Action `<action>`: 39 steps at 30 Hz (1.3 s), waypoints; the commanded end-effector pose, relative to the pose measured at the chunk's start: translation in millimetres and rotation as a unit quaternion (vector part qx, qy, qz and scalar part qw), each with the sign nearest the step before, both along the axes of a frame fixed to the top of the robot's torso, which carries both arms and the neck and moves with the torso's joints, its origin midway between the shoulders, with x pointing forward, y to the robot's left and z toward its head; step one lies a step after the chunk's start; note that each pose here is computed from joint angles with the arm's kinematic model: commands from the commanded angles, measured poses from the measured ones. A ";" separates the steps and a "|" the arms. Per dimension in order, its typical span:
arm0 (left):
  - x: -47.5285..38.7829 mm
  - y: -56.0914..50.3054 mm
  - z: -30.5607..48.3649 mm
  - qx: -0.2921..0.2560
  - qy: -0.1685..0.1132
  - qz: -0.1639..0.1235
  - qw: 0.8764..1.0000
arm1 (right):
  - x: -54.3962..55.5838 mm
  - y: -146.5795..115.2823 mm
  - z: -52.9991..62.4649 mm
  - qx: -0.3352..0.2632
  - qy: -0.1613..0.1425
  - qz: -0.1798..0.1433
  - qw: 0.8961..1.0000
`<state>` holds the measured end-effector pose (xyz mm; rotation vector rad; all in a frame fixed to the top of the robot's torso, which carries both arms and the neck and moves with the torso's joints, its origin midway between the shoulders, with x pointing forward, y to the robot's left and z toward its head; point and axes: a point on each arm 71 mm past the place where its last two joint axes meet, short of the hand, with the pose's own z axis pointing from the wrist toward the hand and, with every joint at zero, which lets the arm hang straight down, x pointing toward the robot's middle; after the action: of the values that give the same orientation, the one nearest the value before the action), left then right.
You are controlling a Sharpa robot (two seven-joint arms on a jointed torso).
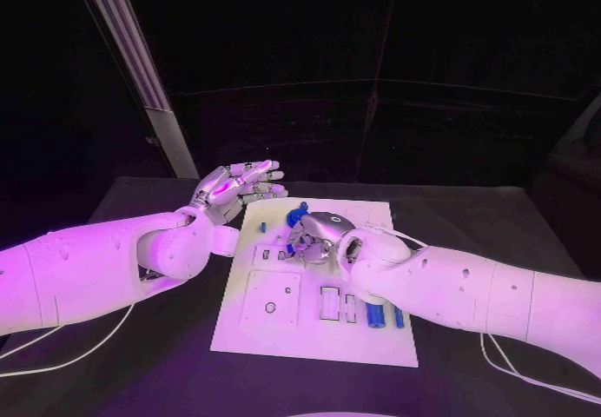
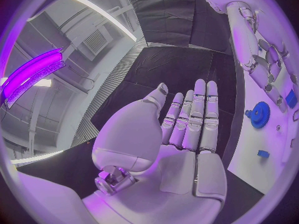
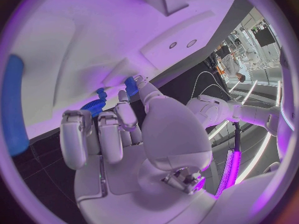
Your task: Assemble the parts on the task board
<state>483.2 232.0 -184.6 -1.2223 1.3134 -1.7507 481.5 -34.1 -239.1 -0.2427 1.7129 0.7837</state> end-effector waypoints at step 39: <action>0.6 -0.1 1.3 -0.004 -0.002 -0.003 1.000 | -3.1 -4.1 -0.8 -0.010 0.012 0.016 1.000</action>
<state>483.6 232.8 -184.8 -1.2237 1.3141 -1.7477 479.2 -39.4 -240.8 -0.2657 1.7407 0.7891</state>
